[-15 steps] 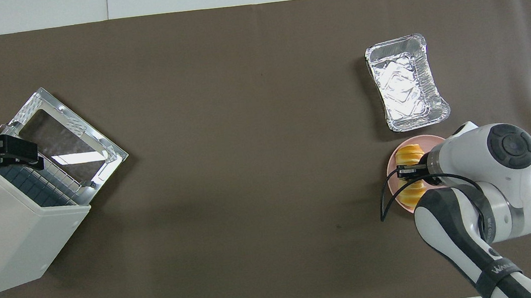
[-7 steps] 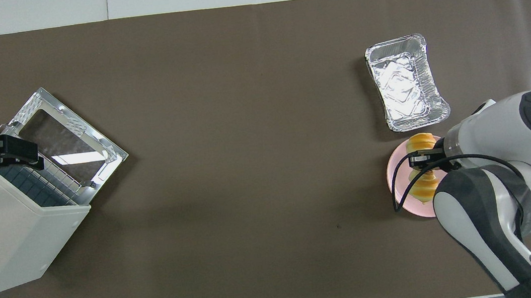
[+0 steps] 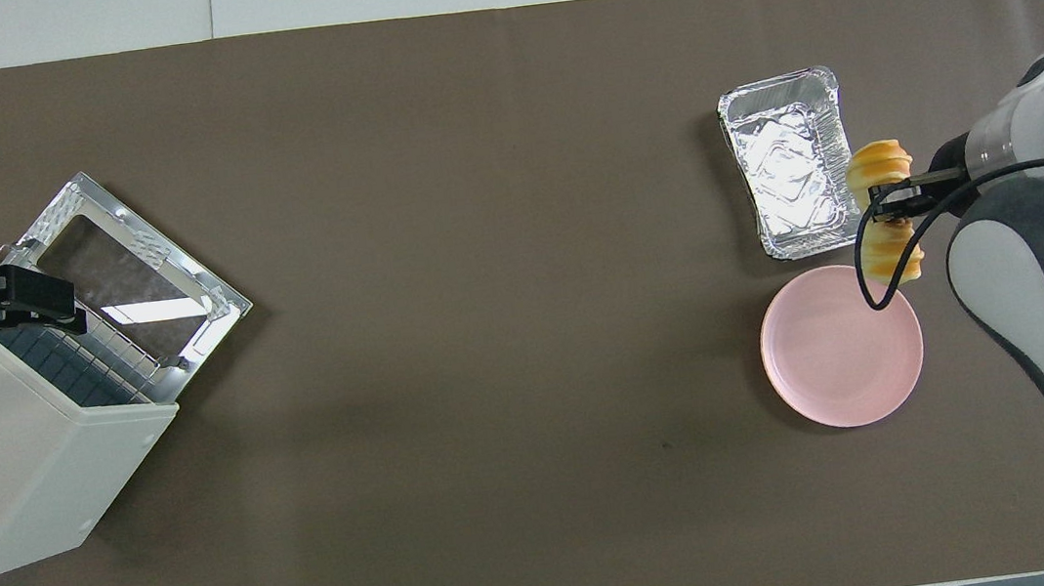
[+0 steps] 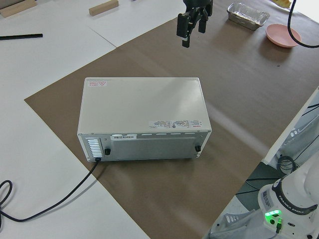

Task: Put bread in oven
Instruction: 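Lift the bread with the right gripper and carry it to the foil tray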

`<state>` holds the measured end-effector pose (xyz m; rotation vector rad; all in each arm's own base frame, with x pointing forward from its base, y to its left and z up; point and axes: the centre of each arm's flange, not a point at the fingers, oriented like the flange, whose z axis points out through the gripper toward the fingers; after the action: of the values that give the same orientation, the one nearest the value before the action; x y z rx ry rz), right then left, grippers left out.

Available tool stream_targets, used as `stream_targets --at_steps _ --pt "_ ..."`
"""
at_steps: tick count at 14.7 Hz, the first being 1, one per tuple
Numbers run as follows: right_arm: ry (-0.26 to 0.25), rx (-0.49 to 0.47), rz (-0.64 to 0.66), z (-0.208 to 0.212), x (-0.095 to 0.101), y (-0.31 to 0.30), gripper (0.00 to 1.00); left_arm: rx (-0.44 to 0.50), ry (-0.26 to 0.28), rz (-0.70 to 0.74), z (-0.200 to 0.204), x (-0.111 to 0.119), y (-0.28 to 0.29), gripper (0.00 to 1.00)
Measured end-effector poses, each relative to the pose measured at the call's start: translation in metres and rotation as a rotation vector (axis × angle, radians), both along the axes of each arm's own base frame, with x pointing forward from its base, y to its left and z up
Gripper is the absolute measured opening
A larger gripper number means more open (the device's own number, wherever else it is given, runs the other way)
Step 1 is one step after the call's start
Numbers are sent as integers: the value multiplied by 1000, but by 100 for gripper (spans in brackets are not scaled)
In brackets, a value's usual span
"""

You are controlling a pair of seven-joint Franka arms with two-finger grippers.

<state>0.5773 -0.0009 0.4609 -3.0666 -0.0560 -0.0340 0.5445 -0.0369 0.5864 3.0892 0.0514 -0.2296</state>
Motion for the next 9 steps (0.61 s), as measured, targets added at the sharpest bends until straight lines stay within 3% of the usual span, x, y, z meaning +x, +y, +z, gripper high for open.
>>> stream_targets --at_steps 4,9 --pt "-23 5 49 -26 52 3 11 0 0 0 0 0 0 100" --pt "-2 20 99 -84 74 26 11 0 0 0 0 0 0 100"
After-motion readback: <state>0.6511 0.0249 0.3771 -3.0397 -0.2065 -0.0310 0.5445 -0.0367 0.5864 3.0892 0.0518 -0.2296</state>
